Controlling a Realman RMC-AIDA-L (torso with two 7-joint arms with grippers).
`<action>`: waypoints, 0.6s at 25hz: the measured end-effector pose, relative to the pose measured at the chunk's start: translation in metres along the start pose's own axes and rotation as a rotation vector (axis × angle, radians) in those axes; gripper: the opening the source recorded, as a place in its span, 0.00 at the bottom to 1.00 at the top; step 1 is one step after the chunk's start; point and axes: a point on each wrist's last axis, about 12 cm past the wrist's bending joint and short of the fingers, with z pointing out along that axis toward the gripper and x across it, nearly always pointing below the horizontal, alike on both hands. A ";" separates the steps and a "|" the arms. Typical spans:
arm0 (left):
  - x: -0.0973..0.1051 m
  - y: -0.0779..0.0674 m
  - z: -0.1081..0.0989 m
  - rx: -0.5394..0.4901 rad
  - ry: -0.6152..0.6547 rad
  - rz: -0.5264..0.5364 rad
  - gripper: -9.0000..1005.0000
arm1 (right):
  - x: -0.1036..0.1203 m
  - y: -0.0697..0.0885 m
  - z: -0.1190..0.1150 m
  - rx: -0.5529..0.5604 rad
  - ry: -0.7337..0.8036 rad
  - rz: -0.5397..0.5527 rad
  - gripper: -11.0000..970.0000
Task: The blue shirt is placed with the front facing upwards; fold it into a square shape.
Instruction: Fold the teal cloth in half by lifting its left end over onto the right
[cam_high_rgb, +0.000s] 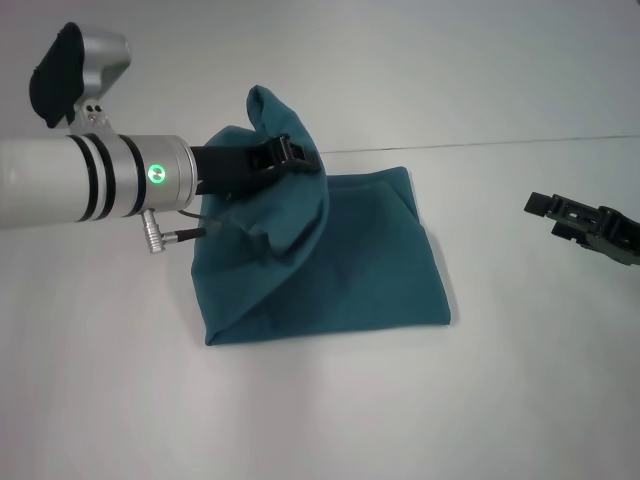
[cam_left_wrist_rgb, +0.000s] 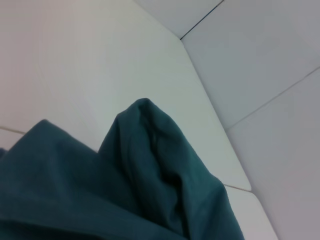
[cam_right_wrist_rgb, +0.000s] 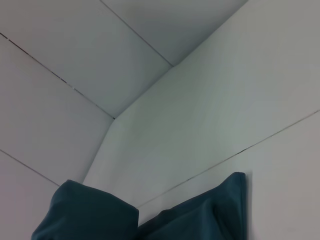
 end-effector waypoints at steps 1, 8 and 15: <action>0.000 0.000 0.001 -0.001 0.000 -0.003 0.15 | 0.000 0.000 0.000 0.000 0.000 0.000 0.97; 0.003 0.000 0.010 -0.012 -0.002 -0.020 0.17 | 0.001 -0.001 -0.001 0.003 0.001 0.002 0.97; 0.005 -0.001 0.015 -0.010 -0.001 -0.023 0.21 | 0.000 -0.001 -0.001 0.004 0.000 0.000 0.97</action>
